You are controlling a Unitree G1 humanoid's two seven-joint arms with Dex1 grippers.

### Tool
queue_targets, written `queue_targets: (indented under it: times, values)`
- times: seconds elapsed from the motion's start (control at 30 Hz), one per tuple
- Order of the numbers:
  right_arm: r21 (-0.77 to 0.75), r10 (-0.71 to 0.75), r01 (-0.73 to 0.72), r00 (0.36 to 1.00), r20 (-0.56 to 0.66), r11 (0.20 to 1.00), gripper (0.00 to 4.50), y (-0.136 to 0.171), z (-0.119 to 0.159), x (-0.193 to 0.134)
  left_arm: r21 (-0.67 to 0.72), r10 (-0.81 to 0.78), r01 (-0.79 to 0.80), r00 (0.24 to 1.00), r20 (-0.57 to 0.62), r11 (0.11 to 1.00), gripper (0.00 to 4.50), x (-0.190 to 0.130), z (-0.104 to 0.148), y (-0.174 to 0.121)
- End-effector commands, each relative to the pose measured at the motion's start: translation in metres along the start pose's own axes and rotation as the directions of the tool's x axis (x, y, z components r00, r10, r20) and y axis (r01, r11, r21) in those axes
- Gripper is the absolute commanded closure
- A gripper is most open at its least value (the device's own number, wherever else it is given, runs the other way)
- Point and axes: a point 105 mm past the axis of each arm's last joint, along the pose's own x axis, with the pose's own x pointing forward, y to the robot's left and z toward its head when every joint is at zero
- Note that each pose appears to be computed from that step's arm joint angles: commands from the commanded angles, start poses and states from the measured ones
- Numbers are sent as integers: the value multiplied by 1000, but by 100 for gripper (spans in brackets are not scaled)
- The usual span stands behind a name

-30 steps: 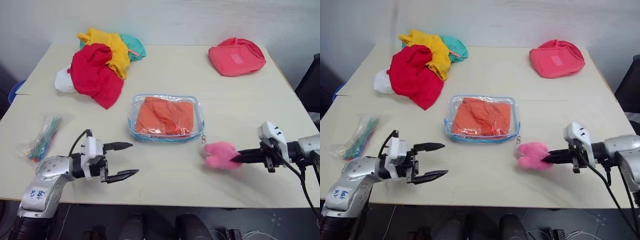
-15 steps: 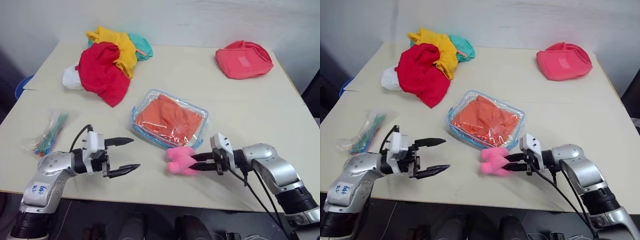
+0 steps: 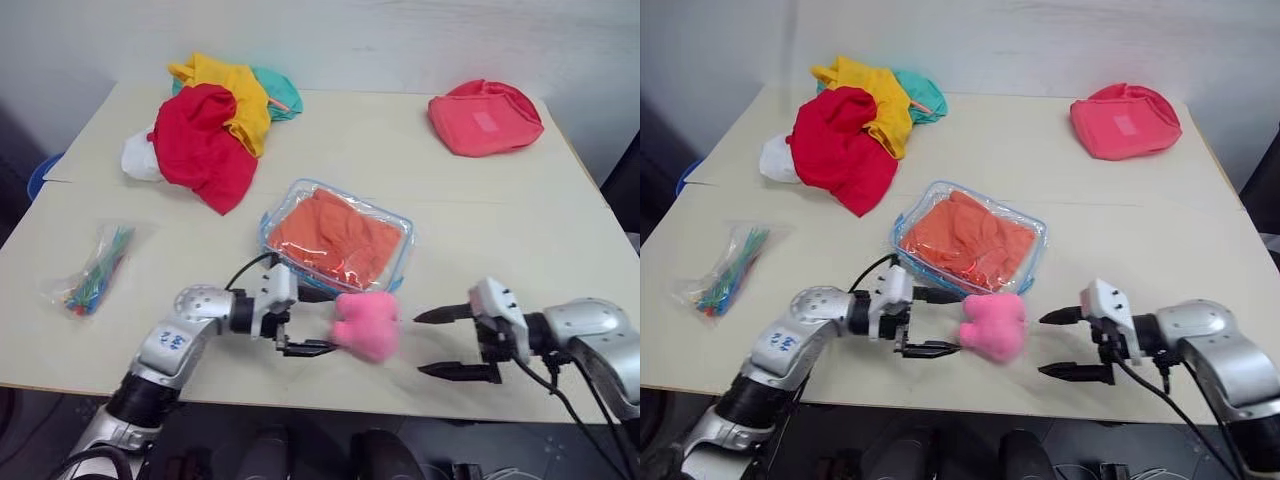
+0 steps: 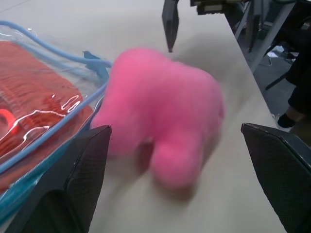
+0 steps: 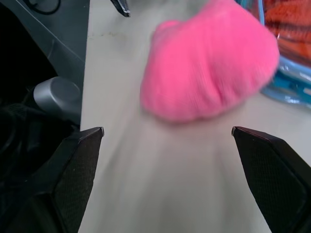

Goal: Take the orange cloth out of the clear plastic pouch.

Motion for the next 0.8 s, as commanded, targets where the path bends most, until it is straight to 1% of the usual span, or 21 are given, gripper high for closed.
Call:
queue_targets:
  times: [0.03, 0.1, 0.13, 0.2, 0.27, 0.3, 0.37, 0.43, 0.5, 0.6, 0.63, 0.67, 0.73, 0.77, 0.8]
  values:
    - [11, -107, 107, 994, 22, 994, 6, -16, 2, -31, -29, -34, 35, 998, 47, 999, 0, 16, 10, -4]
    - [-68, -210, 210, 978, 7, 975, 6, -37, -3, -41, -60, -67, 69, 997, 35, 996, 0, 21, 7, -7]
    - [-138, -258, 256, 966, 6, 957, 6, -49, -2, -43, -71, -75, 75, 997, 9, 995, 0, 23, 3, -8]
    - [-258, -323, 312, 946, -4, 914, 6, -69, 0, -41, -44, -47, 46, 998, -39, 998, 0, 28, -5, -3]
    - [-352, -319, 298, 948, -1, 887, 0, -80, 7, -32, -34, 12, -14, 999, -52, 999, 39, 31, -7, 7]
    - [-406, -313, 291, 950, 14, 866, 0, -86, 14, -25, -28, 10, -11, 999, -54, 1000, 56, 33, -8, 6]
    - [-511, -301, 275, 953, 32, 814, 0, -96, 28, -10, 3, 5, -5, 997, -76, 1000, 119, 34, -12, 5]
    - [-613, -262, 214, 965, 13, 760, 0, -101, 35, 7, 14, 10, -8, 995, -100, 1000, 180, 32, -18, 5]
    - [-679, -226, 151, 974, -22, 719, 0, -104, 39, 23, 9, 2, -1, 994, -114, 1000, 243, 30, -22, 3]
    - [-732, -186, 84, 981, -59, 676, 0, -108, 44, 41, 5, 5, -5, 992, -122, 1000, 327, 27, -26, 2]
    - [-735, -161, 46, 983, -86, 676, 0, -108, 43, 46, 2, 3, -3, 993, -120, 1000, 363, 27, -25, 2]
    - [-736, -143, 19, 984, -105, 676, 0, -107, 41, 49, 0, 1, -1, 993, -119, 1000, 385, 27, -25, 1]
    - [-739, -135, 5, 984, -116, 674, 37, -109, 41, 53, 0, 4, -4, 993, -116, 1000, 437, 26, -24, 2]
    - [-733, -119, -12, 985, -127, 680, 57, -109, 40, 54, 7, 14, -13, 993, -114, 1000, 450, 25, -23, 3]
    - [-728, -107, -26, 985, -135, 685, 88, -109, 38, 55, 13, 21, -20, 993, -112, 1000, 450, 25, -23, 4]
